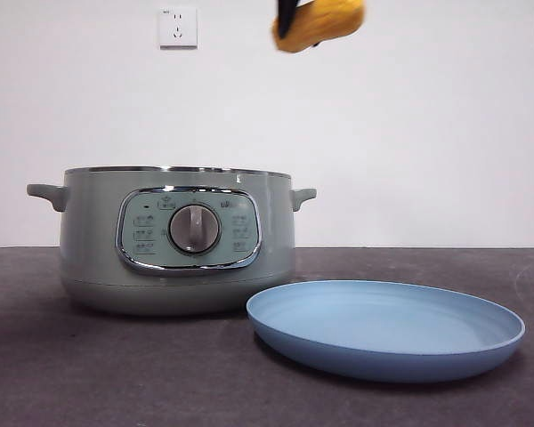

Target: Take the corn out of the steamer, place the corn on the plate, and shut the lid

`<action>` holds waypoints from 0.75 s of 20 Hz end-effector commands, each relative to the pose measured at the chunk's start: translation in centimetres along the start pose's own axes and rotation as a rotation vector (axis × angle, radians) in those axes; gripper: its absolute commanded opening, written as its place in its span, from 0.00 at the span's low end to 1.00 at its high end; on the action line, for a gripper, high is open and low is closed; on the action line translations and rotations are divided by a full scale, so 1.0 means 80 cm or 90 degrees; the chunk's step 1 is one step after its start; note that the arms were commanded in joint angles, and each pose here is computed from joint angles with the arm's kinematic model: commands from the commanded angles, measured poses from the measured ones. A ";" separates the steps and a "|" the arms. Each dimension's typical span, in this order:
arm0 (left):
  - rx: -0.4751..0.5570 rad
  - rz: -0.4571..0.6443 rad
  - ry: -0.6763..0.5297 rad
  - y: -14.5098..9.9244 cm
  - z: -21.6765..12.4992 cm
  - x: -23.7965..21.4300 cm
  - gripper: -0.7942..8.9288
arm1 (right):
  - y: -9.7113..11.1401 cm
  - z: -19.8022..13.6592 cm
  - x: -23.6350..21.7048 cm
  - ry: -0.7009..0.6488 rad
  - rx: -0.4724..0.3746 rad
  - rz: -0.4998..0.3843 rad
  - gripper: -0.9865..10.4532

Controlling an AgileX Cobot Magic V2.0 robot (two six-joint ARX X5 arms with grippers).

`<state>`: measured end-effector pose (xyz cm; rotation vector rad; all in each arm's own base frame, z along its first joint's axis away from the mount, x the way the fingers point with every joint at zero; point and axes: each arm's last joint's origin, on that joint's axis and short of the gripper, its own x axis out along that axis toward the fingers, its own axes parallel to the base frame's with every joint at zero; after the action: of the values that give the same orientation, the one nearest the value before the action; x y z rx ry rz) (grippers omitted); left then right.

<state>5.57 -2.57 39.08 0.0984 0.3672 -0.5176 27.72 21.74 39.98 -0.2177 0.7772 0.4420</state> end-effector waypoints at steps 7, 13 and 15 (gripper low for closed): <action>0.015 -0.002 -0.044 -0.001 0.007 -0.005 0.07 | -0.013 -0.108 0.066 0.048 0.069 -0.013 0.08; 0.015 -0.002 -0.044 -0.001 0.007 -0.005 0.07 | -0.009 -0.203 0.140 0.060 0.156 0.029 0.08; 0.015 -0.001 -0.044 -0.001 0.007 -0.005 0.07 | -0.012 -0.227 0.153 0.068 0.161 0.024 0.08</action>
<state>5.56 -2.58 39.08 0.1002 0.3666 -0.5222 24.50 18.38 19.08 -0.0075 0.9222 0.3785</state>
